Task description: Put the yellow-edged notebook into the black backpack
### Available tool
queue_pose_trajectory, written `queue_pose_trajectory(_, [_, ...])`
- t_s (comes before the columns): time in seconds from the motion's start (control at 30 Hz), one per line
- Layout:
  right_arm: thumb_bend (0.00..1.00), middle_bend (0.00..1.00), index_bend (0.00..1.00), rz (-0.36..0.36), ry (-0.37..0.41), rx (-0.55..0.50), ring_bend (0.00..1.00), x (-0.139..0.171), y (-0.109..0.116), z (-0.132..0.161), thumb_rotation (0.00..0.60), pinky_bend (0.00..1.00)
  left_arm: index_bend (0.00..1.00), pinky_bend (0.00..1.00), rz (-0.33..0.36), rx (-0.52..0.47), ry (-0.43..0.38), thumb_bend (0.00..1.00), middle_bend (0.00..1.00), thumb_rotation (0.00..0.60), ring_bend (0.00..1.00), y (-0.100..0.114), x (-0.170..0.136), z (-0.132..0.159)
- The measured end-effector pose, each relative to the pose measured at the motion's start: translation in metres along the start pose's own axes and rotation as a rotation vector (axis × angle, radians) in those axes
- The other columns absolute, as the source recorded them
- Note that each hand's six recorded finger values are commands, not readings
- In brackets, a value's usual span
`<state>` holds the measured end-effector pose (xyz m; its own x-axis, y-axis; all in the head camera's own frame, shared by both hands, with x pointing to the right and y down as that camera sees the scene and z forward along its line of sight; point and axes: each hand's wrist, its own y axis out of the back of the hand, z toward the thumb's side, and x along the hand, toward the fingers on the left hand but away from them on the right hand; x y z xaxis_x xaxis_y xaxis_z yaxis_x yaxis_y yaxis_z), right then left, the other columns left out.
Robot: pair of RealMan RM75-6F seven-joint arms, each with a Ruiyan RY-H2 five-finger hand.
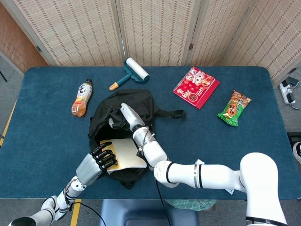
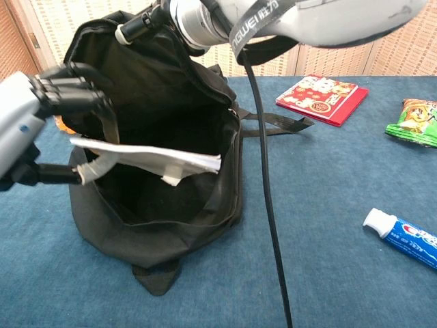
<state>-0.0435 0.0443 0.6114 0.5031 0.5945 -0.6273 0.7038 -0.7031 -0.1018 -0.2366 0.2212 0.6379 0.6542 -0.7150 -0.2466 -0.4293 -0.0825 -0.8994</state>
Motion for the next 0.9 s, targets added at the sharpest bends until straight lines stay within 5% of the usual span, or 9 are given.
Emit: queue_pose_trajectory(0.9, [0.61, 0.32, 0.62, 0.032, -0.003, -0.015, 0.45, 0.014, -0.004, 0.002, 0.6, 0.4, 0.73, 0.31, -0.283, 0.215, 0.082, 0.46, 0.65, 0.6, 0.51, -0.07, 0.012, -0.027])
